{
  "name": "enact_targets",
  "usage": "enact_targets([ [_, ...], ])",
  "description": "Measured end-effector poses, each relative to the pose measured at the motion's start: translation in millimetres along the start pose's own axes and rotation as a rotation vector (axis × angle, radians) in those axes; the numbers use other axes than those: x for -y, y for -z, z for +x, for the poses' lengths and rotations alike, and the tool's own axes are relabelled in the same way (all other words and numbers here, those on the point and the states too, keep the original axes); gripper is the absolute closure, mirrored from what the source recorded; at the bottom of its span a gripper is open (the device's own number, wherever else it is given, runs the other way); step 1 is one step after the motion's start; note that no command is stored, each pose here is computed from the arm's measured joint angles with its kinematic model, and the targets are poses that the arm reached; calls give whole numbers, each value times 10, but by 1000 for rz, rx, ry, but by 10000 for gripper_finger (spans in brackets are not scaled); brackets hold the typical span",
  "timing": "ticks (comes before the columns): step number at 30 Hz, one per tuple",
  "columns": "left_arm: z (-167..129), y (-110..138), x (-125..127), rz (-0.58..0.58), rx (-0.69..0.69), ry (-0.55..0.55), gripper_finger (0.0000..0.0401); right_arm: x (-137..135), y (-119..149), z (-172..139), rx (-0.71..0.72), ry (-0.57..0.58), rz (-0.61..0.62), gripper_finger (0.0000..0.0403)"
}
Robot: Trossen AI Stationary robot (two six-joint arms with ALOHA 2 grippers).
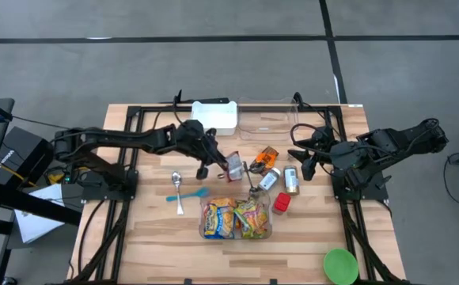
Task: Pick & Place Food Item
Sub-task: Put the red noodle pack into the bottom transparent bin
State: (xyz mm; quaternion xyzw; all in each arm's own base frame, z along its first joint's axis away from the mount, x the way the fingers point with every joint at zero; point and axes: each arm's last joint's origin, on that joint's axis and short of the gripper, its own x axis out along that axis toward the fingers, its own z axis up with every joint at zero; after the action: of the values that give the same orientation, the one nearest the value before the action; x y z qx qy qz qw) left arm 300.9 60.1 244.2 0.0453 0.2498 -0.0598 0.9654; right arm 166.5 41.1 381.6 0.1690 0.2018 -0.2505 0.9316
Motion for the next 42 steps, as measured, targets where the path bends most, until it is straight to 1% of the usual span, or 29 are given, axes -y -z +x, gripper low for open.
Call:
enact_targets([
  [5,-121,-132,9,-26,91,-18,401,0,-1,-1,1,0,0,232],
  [11,-292,-286,75,-29,189,-26,401,-11,-15,-1,14,-8,13,232],
  [19,-471,-498,178,-44,332,-13,401,-25,-33,-1,29,-20,29,232],
  [26,-543,-673,228,-26,385,-6,401,-25,-33,-1,29,-20,30,232],
  [36,-533,-669,251,-27,373,-3,401,-24,-32,-1,28,-19,29,232],
  [42,-512,-689,374,-21,375,41,401,-25,-32,-1,28,-19,26,232],
])
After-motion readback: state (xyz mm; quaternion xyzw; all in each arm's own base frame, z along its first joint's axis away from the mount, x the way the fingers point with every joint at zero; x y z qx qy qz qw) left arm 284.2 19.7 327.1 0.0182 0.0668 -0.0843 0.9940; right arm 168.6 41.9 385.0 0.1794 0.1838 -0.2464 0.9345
